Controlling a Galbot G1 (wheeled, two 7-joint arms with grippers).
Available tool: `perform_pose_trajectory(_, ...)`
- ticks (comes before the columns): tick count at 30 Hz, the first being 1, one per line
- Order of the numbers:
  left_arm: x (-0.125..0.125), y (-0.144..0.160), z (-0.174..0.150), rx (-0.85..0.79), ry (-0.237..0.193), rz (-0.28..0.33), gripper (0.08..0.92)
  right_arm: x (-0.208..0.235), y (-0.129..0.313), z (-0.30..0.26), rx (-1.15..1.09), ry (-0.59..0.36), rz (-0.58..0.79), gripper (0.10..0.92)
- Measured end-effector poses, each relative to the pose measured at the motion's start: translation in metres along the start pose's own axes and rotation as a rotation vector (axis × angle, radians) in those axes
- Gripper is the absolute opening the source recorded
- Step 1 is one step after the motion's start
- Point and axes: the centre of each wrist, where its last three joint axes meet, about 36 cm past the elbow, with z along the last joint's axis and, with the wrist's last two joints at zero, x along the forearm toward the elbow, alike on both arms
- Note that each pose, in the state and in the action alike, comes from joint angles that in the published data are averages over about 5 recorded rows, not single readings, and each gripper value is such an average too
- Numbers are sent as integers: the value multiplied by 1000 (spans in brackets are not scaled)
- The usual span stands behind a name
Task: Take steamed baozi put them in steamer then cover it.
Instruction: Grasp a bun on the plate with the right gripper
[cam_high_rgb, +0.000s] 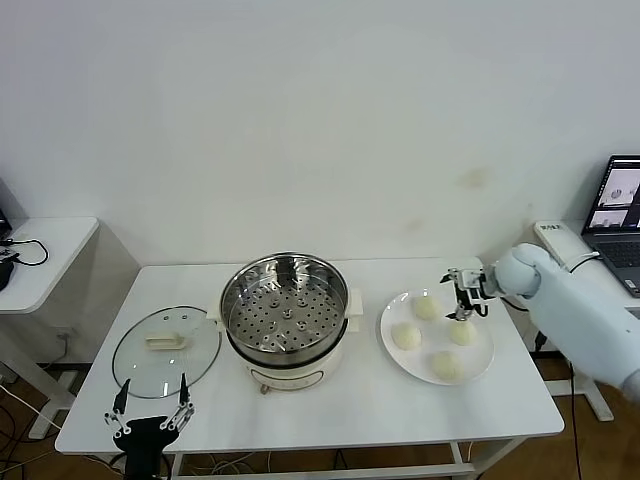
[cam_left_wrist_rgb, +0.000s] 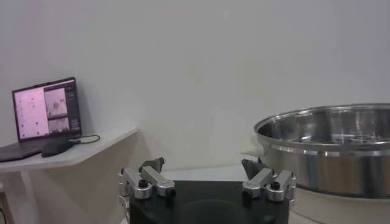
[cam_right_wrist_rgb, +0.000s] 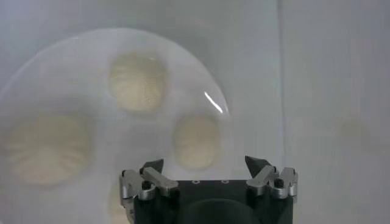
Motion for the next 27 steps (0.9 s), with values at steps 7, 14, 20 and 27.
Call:
perform_pose_trajectory(7, 1, 1, -2, -2, -8, -4, 823, -23, -12, -14, 33, 26, -17, 823)
perform_pose_trajectory(14, 0, 3, 2, -8, -7, -8, 823, -42, -15, -25, 45, 50, -42, 823)
perform_pose_trajectory(20, -1, 3, 4, -10, -4, -8, 823, -54, -16, -32, 46, 61, -59, 820)
perform_pose_trajectory(27, -2, 3, 5, -10, -2, -9, 823, -61, -16, -36, 36, 77, -69, 758)
